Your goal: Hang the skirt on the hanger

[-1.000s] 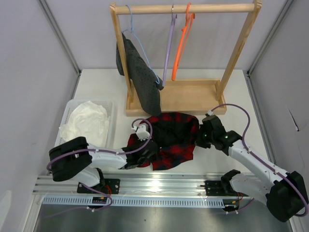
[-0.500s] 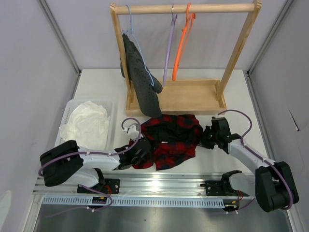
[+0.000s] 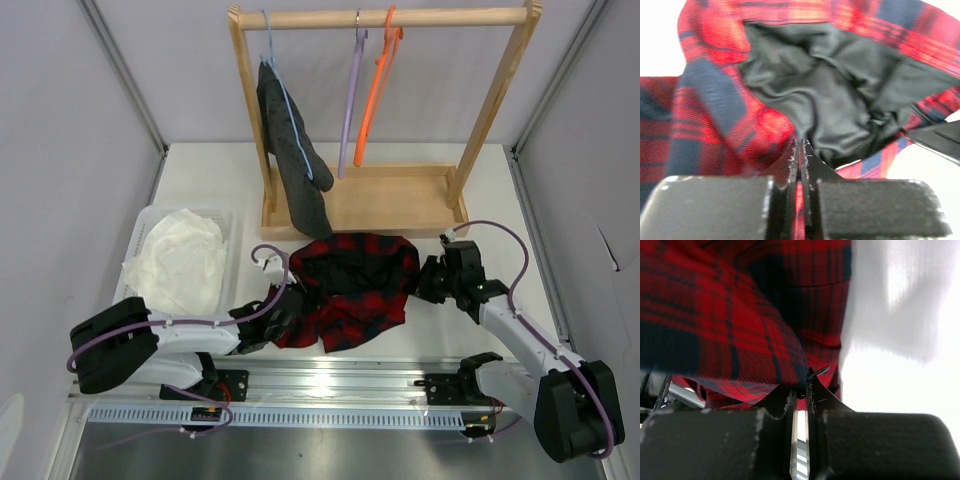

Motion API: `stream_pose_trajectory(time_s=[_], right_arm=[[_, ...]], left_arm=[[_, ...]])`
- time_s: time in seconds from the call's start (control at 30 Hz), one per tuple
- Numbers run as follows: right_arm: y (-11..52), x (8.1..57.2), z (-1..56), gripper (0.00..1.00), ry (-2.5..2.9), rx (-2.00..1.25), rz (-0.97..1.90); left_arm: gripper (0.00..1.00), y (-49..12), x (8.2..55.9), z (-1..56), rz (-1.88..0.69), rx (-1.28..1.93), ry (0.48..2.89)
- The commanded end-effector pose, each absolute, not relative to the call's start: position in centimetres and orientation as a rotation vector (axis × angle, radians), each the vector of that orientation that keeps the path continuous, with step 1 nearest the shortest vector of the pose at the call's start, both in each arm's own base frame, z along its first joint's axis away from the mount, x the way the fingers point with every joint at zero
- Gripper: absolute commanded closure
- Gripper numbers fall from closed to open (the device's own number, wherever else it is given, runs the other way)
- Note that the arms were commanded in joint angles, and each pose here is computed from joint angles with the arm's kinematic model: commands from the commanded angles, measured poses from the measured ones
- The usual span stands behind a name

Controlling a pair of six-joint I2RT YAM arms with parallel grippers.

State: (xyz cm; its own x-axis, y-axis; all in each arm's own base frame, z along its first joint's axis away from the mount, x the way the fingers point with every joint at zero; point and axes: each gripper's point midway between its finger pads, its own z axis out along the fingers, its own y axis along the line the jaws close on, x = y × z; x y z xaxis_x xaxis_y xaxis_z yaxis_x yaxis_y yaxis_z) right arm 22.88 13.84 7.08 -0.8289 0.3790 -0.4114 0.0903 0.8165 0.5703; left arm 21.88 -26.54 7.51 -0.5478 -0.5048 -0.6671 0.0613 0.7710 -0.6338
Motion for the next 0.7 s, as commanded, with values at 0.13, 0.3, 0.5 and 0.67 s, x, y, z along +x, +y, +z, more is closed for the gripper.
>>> stream_pose_trajectory(time_s=[0.13, 0.3, 0.5, 0.67], right_arm=[[15.5, 23.9, 11.8, 1.00, 2.347, 0.216, 0.878], [15.3, 23.3, 12.5, 1.00, 2.345, 0.173, 0.835], [15.6, 22.9, 12.5, 1.00, 2.350, 0.132, 0.838], [15.6, 22.9, 12.6, 1.00, 2.356, 0.108, 0.822]], left_arm=[[0.78, -29.3, 22.1, 14.2, -0.949, -0.111, 1.833], [0.63, -31.8, 22.4, 19.1, -0.987, 0.053, 1.716], [0.46, -39.1, 23.9, 20.2, -0.918, 0.399, 1.725], [0.39, -41.9, 25.0, 17.0, -0.855, 0.501, 1.777]])
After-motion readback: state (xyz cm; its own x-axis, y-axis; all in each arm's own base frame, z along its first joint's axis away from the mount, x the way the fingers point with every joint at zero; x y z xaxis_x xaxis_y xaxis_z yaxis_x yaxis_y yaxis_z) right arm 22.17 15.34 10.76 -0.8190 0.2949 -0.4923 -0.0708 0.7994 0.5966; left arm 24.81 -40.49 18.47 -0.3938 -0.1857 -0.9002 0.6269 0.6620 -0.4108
